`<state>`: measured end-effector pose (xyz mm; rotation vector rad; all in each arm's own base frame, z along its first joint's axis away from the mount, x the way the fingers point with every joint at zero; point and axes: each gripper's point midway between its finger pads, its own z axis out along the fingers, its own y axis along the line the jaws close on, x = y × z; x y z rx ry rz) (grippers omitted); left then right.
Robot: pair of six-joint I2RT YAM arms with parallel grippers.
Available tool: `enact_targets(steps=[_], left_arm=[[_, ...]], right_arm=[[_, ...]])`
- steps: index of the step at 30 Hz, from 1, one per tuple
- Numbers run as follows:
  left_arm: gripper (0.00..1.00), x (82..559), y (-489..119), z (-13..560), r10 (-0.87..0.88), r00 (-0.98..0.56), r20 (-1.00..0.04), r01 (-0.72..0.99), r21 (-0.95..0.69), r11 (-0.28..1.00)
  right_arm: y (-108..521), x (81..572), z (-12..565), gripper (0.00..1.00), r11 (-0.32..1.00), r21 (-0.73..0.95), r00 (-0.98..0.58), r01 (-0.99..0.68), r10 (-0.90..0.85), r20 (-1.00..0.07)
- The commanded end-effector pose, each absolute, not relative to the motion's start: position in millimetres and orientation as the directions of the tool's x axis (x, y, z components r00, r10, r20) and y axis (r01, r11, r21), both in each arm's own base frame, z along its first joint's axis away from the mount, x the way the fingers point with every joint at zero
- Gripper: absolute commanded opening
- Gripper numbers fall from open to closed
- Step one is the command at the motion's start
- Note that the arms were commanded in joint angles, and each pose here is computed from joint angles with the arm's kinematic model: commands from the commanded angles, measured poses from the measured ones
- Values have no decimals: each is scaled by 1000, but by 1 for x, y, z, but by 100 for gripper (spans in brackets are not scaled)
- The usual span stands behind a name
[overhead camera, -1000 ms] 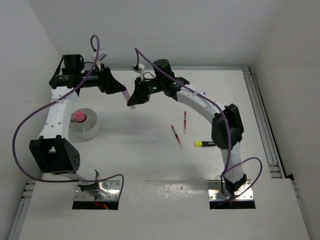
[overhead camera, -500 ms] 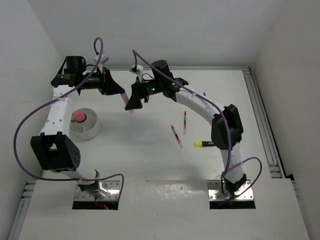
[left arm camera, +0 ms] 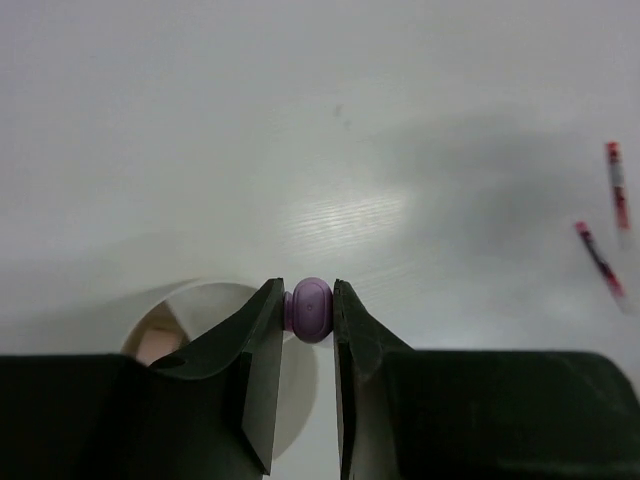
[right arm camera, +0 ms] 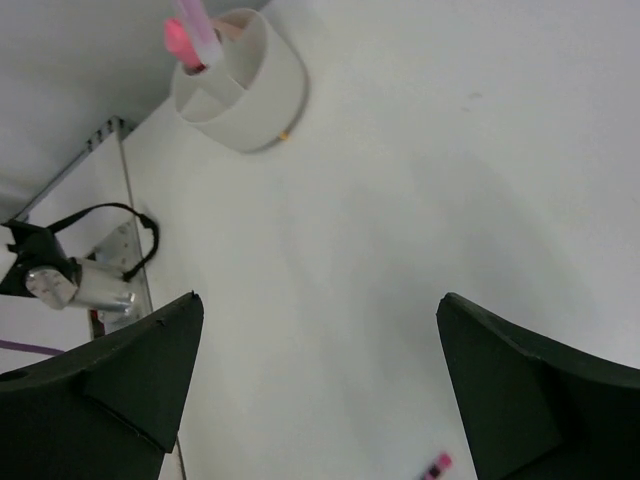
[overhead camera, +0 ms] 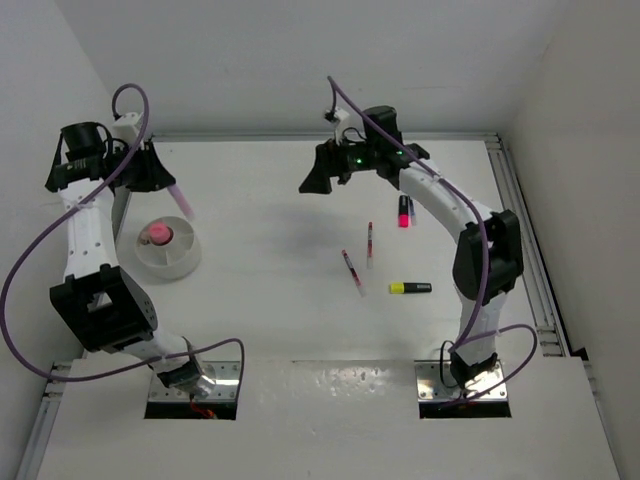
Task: Sort the stationery into containers
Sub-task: Place the stationery in the storage box.
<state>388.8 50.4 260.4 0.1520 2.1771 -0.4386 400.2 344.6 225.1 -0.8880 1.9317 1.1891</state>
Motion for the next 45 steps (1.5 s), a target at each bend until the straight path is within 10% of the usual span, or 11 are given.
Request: enact_targets(steps=[1, 26, 37, 45], left_arm=[[0, 386, 85, 271, -4, -556, -831, 135, -95, 986], [1, 409, 130, 193, -177, -612, -771, -100, -146, 984], [47, 400, 117, 192, -241, -586, -773, -105, -222, 969], [57, 421, 138, 262, -197, -435, -879, -129, -155, 979]], right_arm=[[325, 392, 237, 97, 367, 396, -487, -842, -200, -850], [262, 391, 205, 97, 485, 438, -579, -757, -188, -793], [230, 393, 165, 91, 582, 436, -654, -687, -233, -720], [188, 411, 158, 77, 723, 436, -723, -537, -127, -679]])
